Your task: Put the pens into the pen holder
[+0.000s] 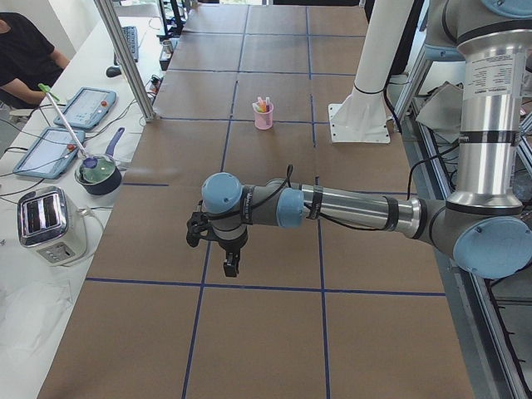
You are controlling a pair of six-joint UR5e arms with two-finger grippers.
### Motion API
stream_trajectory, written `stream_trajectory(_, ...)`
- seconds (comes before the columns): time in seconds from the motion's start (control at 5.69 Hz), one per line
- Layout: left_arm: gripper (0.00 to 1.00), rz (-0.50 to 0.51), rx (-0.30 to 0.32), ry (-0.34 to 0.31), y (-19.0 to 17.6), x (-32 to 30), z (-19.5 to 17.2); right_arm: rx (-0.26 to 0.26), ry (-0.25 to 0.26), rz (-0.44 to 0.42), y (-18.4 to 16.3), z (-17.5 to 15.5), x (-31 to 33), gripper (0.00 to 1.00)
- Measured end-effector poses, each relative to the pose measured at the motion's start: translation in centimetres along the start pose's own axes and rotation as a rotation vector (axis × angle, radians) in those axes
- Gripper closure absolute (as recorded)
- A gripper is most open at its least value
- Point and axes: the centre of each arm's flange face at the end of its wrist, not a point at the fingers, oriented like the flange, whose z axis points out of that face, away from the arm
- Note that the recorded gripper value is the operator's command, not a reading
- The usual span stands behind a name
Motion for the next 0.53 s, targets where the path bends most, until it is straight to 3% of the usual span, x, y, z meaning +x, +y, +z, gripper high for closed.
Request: stream_trajectory(0.53,0.0,-0.006,-0.005,0.004,0.0,0.2,-0.1,-0.024,-0.007,0.026,2.7,2.1,1.5,0.0)
